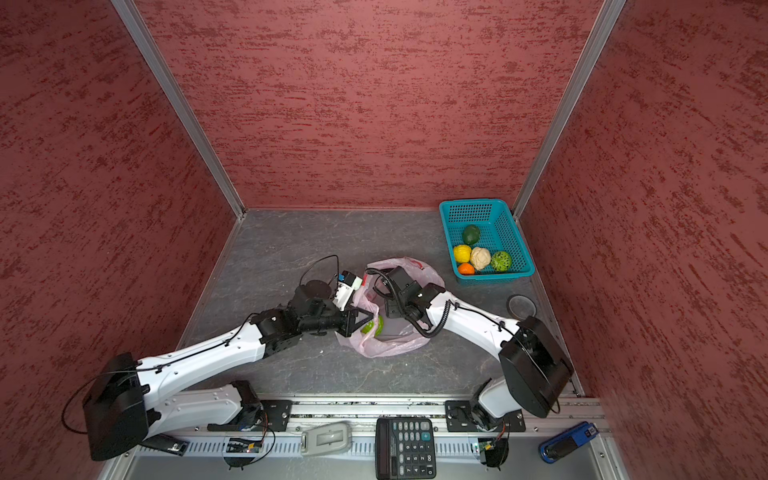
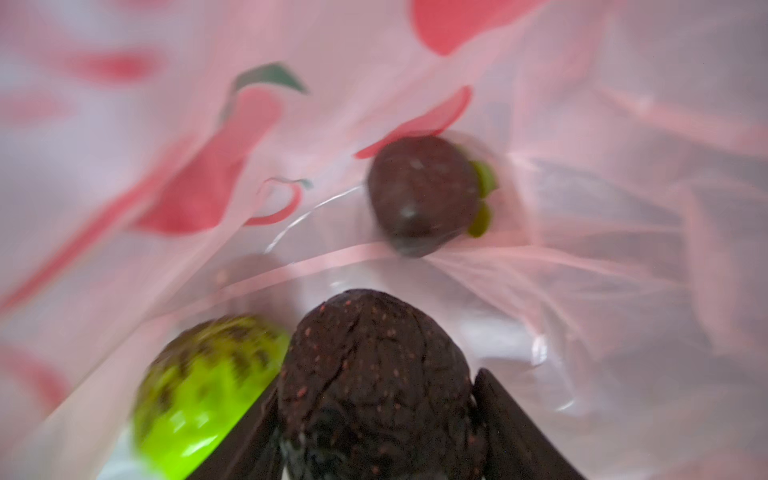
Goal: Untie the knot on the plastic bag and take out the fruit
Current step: 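Grasp the dark avocado with the right gripper and lift it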
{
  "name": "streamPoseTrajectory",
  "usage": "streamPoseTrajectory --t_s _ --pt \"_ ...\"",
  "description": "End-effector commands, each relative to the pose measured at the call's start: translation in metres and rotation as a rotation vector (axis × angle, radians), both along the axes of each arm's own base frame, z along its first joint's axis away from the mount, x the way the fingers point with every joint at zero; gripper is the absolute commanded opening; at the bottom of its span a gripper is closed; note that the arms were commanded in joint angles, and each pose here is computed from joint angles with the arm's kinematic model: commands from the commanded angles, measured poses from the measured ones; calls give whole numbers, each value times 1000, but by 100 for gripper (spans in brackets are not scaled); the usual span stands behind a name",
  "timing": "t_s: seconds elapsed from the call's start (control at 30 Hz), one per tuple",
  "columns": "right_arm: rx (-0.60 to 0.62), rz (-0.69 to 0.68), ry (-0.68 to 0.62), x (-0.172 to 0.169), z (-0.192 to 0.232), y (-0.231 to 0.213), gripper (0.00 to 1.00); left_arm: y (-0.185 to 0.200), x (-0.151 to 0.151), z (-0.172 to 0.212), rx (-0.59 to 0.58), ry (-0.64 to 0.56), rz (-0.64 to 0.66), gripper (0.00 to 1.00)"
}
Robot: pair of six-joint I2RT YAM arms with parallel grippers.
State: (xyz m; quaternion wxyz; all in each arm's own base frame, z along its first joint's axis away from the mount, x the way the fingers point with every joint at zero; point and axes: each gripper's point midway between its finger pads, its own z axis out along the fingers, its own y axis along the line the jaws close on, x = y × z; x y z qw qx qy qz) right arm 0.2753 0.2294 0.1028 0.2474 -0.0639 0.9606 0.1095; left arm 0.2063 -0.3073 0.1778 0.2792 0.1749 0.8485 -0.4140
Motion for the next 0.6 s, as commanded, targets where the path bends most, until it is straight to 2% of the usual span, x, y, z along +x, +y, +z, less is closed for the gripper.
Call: streamPoseTrajectory --t_s 0.0,0.3,0.57 --pt "50 48 13 -17 16 9 42 5 10 6 -20 -15 45 0" --pt "125 120 21 -38 43 29 42 13 19 10 -30 -29 71 0" --pt "215 148 -8 -29 63 53 42 13 16 8 -41 -22 58 0"
